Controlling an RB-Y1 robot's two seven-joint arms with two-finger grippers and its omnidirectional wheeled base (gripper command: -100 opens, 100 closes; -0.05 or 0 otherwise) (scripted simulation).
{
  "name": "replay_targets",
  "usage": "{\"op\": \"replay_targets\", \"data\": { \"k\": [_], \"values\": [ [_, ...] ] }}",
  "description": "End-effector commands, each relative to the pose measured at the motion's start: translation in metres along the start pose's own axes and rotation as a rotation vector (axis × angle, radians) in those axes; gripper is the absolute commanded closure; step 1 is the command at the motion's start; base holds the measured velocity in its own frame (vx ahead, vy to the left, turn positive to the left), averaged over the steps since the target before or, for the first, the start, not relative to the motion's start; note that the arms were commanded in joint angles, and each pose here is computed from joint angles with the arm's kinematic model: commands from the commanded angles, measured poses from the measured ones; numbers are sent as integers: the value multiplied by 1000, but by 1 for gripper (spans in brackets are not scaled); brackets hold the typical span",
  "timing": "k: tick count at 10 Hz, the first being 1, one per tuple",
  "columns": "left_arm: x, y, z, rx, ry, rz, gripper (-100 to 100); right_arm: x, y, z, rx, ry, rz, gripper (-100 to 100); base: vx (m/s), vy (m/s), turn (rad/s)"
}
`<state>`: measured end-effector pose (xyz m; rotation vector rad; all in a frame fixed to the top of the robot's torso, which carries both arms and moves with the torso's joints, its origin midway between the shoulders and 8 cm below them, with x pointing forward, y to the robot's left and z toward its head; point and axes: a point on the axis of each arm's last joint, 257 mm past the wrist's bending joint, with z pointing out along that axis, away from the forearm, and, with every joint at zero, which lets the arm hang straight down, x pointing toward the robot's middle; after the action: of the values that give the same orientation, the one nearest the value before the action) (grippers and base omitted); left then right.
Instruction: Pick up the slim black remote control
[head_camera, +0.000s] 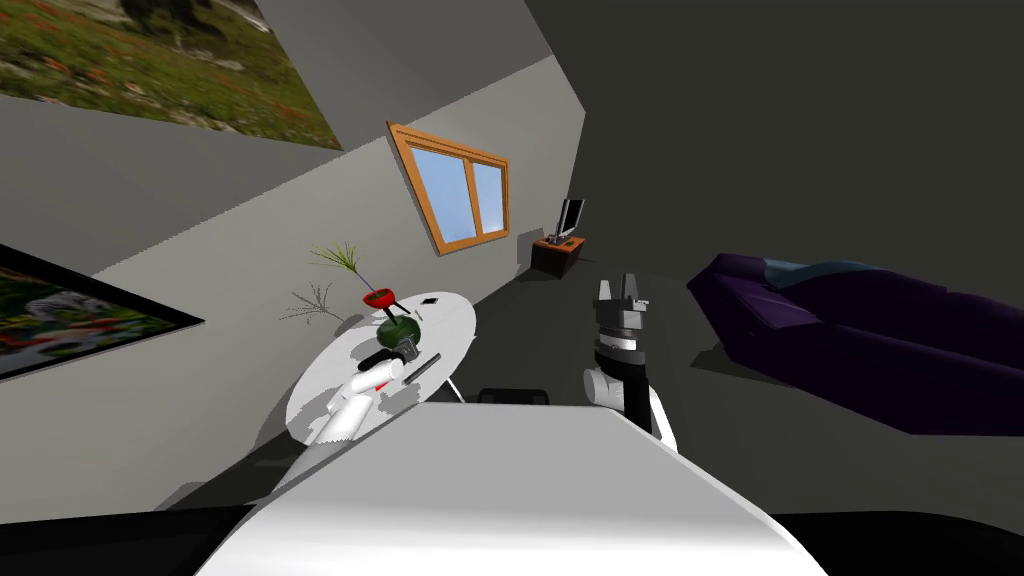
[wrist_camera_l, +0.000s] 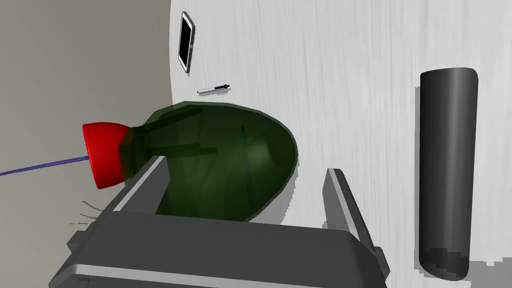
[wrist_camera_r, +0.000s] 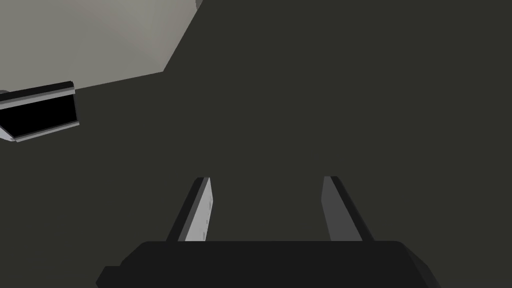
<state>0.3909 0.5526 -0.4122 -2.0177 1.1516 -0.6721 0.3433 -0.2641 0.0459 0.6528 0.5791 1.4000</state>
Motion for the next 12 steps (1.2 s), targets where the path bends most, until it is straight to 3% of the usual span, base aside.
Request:
{"op": "replay_targets", "data": {
  "k": [1, 2, 3, 4, 5, 6, 7, 8, 9, 11, 12],
  "values": [
    [-8, 10, 2, -39, -12, -15, -100, 0, 0, 0, 0, 0, 0, 0, 28, 2, -39],
    [-19, 25, 5, -93, -29, -40, -100, 0, 0, 0, 0, 0, 0, 0, 31, 0, -84],
    [-22, 29, 5, -101, -35, -42, -100, 0, 0, 0, 0, 0, 0, 0, 26, 3, -49],
    [-35, 47, 6, -161, -56, -70, -100, 0, 0, 0, 0, 0, 0, 0, 31, 4, -96],
    [-35, 47, 6, -161, -56, -70, -100, 0, 0, 0, 0, 0, 0, 0, 26, 6, -34],
    [-46, 66, 5, -220, -76, -98, -100, 0, 0, 0, 0, 0, 0, 0, 33, 5, -63],
    [-46, 66, 5, -221, -77, -98, -100, 0, 0, 0, 0, 0, 0, 0, 26, 7, -46],
    [-54, 82, 4, -272, -92, -124, -100, 0, 0, 0, 0, 0, 0, 0, 28, 3, -102],
    [-56, 86, 4, -279, -97, -126, -100, 0, 0, 0, 0, 0, 0, 0, 24, 8, -36],
    [-73, 120, -3, -383, -133, -179, -100, 0, 0, 0, 0, 0, 0, 0, 30, 8, -84],
    [-75, 123, -4, -388, -137, -181, -100, 0, 0, 0, 0, 0, 0, 0, 29, 10, -52]
  ]
}}
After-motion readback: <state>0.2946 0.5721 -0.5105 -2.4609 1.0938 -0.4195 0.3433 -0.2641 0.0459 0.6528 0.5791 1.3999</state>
